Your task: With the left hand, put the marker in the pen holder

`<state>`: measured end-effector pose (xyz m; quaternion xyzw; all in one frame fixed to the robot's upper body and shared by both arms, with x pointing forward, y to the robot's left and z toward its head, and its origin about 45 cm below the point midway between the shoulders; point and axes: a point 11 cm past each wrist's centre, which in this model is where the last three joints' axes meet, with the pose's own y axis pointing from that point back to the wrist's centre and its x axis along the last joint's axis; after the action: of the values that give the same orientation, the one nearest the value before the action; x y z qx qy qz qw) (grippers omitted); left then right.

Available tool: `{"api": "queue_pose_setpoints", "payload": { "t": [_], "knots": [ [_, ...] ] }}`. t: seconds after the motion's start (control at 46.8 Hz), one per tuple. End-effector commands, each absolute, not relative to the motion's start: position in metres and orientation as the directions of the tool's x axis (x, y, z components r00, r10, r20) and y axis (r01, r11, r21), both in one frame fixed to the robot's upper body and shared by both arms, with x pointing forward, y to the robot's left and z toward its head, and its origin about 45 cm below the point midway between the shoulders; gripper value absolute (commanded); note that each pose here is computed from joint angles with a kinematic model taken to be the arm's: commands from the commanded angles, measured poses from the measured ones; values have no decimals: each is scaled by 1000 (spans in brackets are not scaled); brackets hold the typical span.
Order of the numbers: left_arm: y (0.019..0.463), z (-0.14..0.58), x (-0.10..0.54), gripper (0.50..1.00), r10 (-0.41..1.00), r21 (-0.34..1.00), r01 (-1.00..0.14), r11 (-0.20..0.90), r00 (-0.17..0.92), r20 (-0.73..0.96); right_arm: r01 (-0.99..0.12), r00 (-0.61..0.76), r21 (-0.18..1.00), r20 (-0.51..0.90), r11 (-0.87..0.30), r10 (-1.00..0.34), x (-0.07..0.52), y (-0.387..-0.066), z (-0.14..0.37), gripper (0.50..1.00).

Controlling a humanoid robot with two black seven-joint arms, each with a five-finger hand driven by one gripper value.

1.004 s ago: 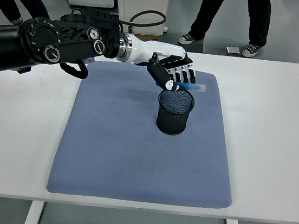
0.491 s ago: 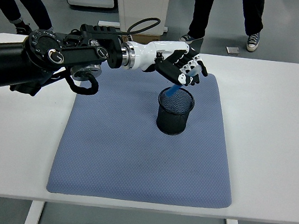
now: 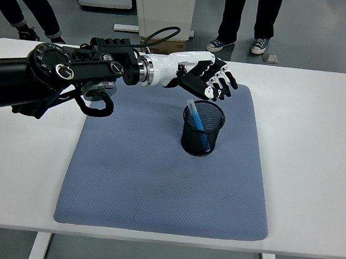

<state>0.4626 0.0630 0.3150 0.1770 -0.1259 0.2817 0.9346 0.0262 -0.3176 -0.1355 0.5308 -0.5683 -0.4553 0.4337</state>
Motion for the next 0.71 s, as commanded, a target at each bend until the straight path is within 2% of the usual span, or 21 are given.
{"api": "queue_pose_setpoints", "payload": {
  "t": [0.0, 0.085, 0.299, 0.684],
  "knots": [
    [62, 318, 463, 797, 489, 252, -574, 779, 808, 328, -209, -61, 978, 9, 22, -998, 26, -318, -136, 1000],
    [67, 322, 466, 999, 510, 238, -587, 774, 801, 314, -208, -60, 978, 10, 22, -998, 26, -318, -136, 1000],
    [106, 330, 480, 1000, 604, 198, -660, 725, 747, 277, -208, -60, 978, 10, 22, -998, 26, -318, -136, 1000],
    [231, 299, 499, 1000, 819, 181, -839, 514, 542, 188, -208, -60, 978, 10, 22, -998, 26, -318, -136, 1000]
  ]
}}
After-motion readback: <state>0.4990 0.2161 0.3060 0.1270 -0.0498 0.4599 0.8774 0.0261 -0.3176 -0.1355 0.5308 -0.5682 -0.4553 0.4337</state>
